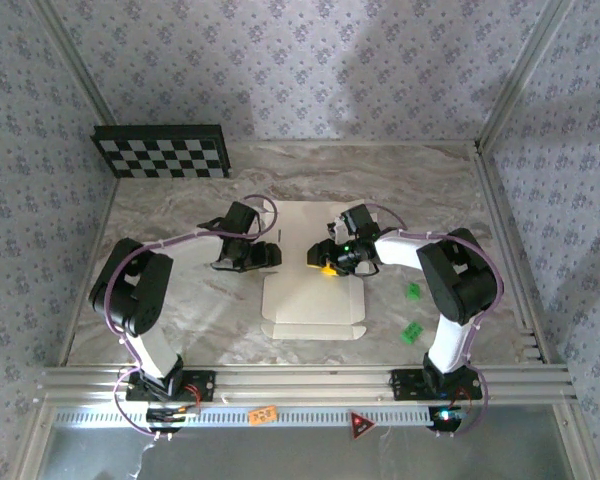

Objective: Fold the paper box

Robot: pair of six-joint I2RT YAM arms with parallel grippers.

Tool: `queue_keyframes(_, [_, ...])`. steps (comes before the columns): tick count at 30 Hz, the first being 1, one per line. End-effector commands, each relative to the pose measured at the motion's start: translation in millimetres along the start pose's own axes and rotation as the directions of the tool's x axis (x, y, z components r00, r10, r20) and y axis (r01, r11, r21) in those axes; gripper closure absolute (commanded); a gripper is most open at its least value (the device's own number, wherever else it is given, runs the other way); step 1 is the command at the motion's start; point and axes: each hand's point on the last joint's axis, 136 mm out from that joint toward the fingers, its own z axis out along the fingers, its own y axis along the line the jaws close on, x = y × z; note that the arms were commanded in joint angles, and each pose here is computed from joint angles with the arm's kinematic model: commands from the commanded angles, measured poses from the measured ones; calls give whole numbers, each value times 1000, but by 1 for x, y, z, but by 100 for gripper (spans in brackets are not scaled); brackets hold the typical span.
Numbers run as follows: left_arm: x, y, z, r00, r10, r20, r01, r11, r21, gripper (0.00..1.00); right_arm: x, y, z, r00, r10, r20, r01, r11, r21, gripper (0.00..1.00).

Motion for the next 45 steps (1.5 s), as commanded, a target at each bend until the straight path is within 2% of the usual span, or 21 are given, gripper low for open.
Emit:
queue_keyframes(1, [-10, -23, -16, 1000, -4, 21, 2, 996, 84, 35, 25, -44, 14, 994, 92, -66, -84, 989, 122, 42])
queue_keyframes(11, [-13, -36, -37, 999, -3, 49, -3, 991, 131, 34, 23, -44, 13, 994, 93, -63, -85, 989, 122, 42])
queue_keyframes(18, [-12, -51, -43, 999, -17, 40, 9, 978, 206, 34, 23, -43, 14, 994, 92, -65, -84, 989, 119, 42])
queue_keyframes(42, [-14, -75, -23, 997, -72, -2, 68, 937, 343, 36, 22, -38, 11, 994, 83, -68, -74, 990, 123, 42])
queue_keyframes(45, [-17, -73, -28, 997, -71, 26, 59, 943, 327, 36, 24, -38, 10, 994, 83, -70, -73, 989, 126, 42])
